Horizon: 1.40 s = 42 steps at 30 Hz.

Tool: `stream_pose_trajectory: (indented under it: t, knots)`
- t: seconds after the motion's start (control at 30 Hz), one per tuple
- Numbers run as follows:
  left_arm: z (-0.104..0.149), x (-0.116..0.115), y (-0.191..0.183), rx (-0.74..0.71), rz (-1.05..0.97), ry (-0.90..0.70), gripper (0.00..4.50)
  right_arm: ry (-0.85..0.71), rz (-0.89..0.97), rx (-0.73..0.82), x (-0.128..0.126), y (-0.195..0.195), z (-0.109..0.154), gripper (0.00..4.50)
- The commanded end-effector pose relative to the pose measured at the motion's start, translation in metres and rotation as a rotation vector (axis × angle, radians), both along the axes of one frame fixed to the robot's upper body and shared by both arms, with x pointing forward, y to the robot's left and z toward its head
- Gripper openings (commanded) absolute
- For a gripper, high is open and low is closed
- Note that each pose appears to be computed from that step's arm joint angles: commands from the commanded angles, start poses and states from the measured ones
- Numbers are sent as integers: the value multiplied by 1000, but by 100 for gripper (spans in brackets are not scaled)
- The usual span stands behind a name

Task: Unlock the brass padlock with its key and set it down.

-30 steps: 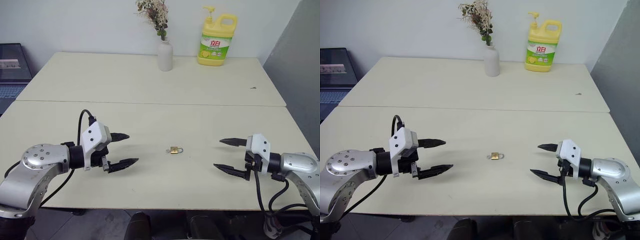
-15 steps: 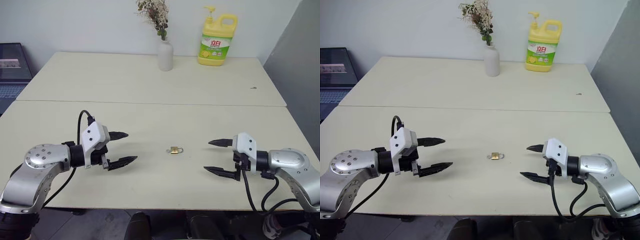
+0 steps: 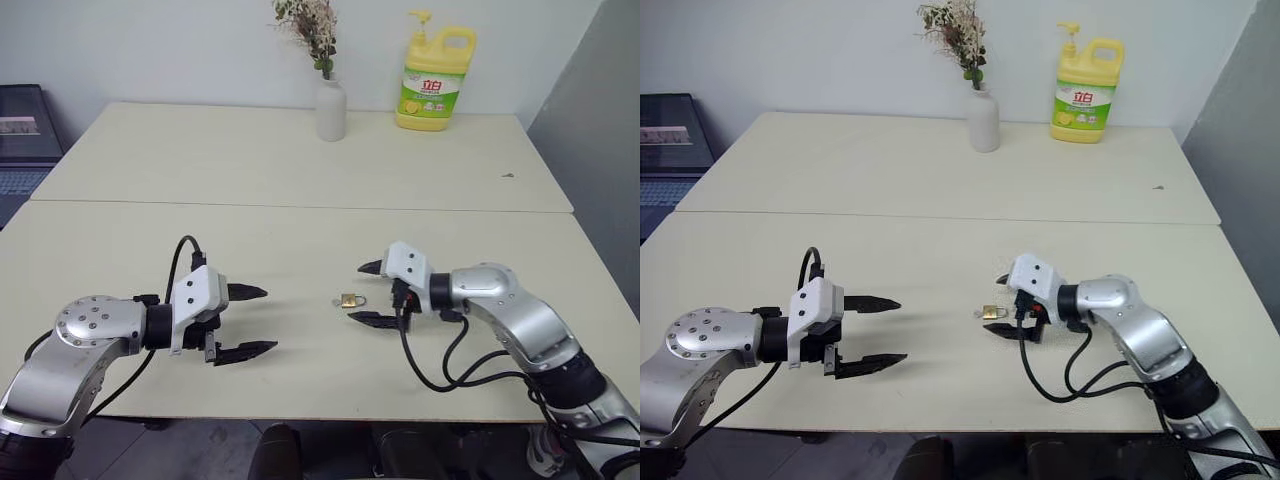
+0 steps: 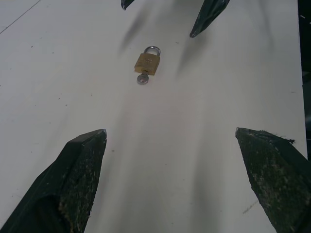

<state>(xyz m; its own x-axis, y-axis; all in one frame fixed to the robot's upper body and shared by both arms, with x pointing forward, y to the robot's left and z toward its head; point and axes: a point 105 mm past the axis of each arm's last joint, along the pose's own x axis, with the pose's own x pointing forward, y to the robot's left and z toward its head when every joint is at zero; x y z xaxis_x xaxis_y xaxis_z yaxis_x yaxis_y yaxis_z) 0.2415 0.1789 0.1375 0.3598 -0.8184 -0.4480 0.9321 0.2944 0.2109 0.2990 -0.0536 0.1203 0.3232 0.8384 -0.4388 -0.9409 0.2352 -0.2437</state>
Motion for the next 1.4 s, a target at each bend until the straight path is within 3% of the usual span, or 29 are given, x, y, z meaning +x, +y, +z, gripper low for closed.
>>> stream_pose_trajectory:
  t: [0.03, 0.6, 0.73, 0.9, 1.0, 1.13, 1.4]
  knots:
    - [2, -3, -3, 49, -54, -44, 447, -7, 45, -31, 5, 8, -1, 450]
    - [-15, -4, -3, 66, -95, -65, 447, -9, 90, -64, 18, 19, -23, 450]
    - [-17, -2, -1, 65, -97, -71, 450, -10, 87, -73, 20, 17, -27, 362]
    - [-19, -2, 0, 64, -101, -75, 450, -10, 99, -91, 18, 15, -31, 172]
    - [-21, -2, 0, 59, -101, -73, 450, -18, 101, -99, 17, 14, -32, 94]
    - [-22, 0, -1, 46, -83, -73, 450, -84, 96, -91, 20, 10, -25, 94]
    - [8, 19, -30, -156, -35, -61, 450, -395, 57, -112, 9, -19, 10, 94]
